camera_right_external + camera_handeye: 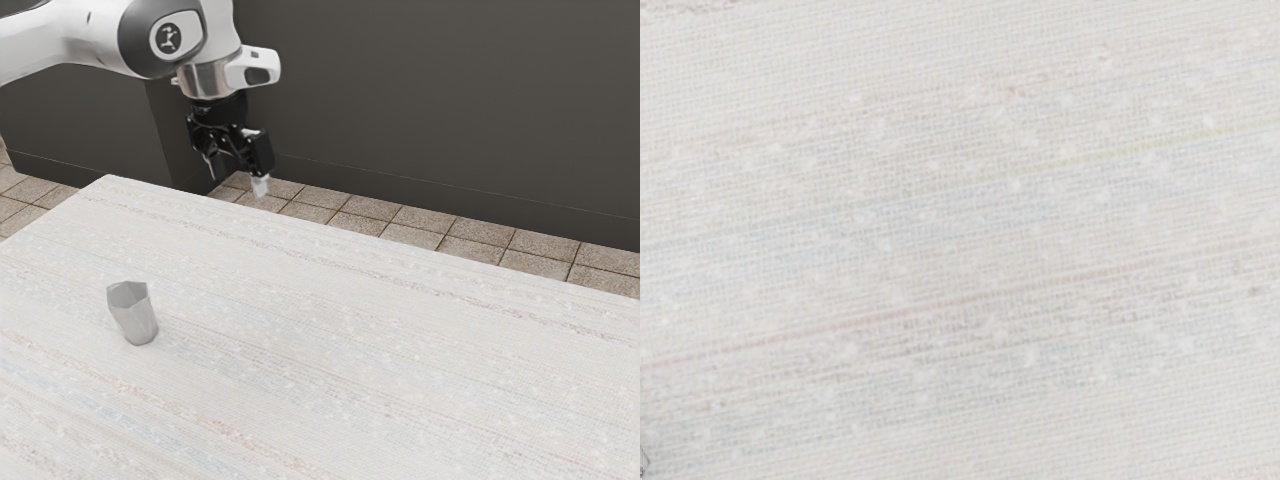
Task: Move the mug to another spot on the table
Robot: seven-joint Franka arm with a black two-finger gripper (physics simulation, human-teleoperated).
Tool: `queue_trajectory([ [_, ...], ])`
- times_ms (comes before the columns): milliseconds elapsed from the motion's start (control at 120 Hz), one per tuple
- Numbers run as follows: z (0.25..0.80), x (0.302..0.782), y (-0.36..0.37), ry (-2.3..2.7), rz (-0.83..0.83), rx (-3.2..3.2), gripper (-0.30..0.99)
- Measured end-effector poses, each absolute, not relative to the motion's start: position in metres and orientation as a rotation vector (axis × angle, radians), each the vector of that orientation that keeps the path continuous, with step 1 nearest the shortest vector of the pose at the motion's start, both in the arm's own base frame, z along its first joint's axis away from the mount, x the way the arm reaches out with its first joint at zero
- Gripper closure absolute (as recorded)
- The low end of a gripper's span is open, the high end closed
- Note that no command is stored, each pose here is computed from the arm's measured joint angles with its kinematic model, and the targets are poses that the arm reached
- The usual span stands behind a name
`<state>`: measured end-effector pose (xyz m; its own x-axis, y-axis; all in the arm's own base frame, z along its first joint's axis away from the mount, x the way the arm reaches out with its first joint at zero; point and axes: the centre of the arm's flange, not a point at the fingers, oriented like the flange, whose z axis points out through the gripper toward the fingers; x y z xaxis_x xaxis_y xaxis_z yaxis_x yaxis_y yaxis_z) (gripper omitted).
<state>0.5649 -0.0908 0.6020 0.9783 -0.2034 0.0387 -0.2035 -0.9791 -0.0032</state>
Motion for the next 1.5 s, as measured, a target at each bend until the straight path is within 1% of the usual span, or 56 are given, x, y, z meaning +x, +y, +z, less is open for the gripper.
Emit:
queue_trajectory([
  [117, 0.602, 0.566, -0.077, -0.291, 0.059, 3.129, 0.0],
  [233, 0.586, 0.58, -0.049, -0.209, 0.021, 3.152, 0.0],
  [333, 0.581, 0.585, 0.013, -0.036, 0.006, 3.174, 0.0],
  [458, 0.556, 0.585, 0.113, 0.255, -0.06, 3.197, 0.0],
  [567, 0.53, 0.586, 0.151, 0.374, -0.118, 3.186, 0.0],
  [633, 0.517, 0.584, 0.166, 0.421, -0.143, 3.174, 0.0],
  [825, 0.457, 0.575, 0.206, 0.577, -0.22, 3.097, 0.0],
  [1050, 0.394, 0.544, 0.246, 0.906, -0.297, 2.964, 0.0],
  [1258, 0.37, 0.528, 0.273, 1.175, -0.337, 2.88, 0.0],
  [1500, 0.344, 0.513, 0.282, 1.396, -0.379, 2.722, 0.0],
])
